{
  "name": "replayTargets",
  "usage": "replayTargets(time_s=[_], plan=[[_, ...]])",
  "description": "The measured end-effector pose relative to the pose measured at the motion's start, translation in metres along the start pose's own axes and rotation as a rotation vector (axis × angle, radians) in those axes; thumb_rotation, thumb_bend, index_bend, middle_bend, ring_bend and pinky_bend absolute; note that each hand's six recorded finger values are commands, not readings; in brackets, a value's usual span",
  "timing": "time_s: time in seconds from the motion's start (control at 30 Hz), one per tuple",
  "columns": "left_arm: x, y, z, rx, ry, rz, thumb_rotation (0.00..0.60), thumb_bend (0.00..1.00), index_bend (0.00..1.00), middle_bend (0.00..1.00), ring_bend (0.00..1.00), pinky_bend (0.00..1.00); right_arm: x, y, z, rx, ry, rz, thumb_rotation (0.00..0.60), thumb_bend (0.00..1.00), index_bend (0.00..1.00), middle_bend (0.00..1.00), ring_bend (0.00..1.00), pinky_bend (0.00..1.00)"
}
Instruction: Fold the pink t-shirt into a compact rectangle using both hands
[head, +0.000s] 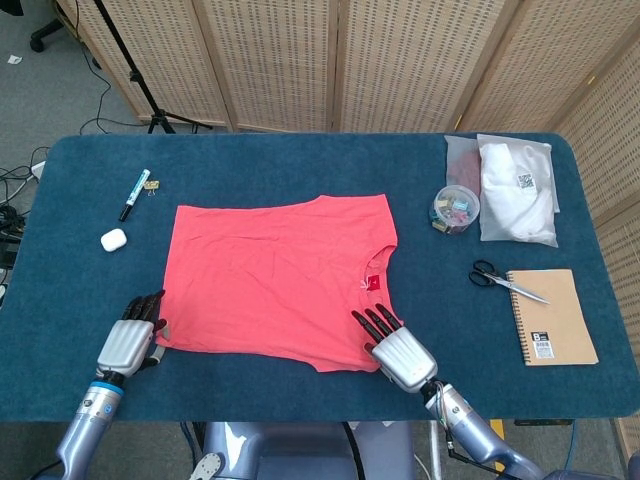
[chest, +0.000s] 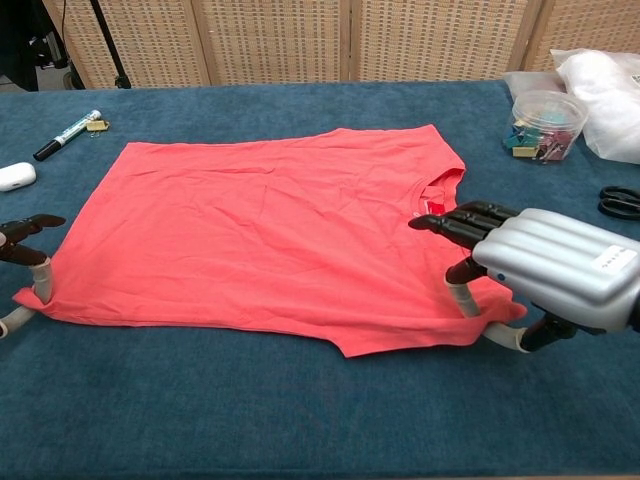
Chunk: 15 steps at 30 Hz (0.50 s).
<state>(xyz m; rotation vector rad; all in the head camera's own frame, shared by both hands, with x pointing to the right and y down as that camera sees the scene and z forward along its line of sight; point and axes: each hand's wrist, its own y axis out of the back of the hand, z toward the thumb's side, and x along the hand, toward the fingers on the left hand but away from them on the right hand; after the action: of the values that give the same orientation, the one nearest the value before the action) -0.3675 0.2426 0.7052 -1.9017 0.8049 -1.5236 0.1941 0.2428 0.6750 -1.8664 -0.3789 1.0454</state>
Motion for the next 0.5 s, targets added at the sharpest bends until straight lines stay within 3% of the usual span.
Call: replayTargets(time_s=[0.5], plan=[[-0.0073, 0.0095, 0.0047, 0.005, -0.038, 0.031, 0.600, 0.51, 0.73, 0.00, 0.00, 0.00, 0.0030, 0.0025, 0.0064, -0.022, 0.036, 0.001, 0.600, 0.48, 0.62, 0.00, 0.00, 0.00]])
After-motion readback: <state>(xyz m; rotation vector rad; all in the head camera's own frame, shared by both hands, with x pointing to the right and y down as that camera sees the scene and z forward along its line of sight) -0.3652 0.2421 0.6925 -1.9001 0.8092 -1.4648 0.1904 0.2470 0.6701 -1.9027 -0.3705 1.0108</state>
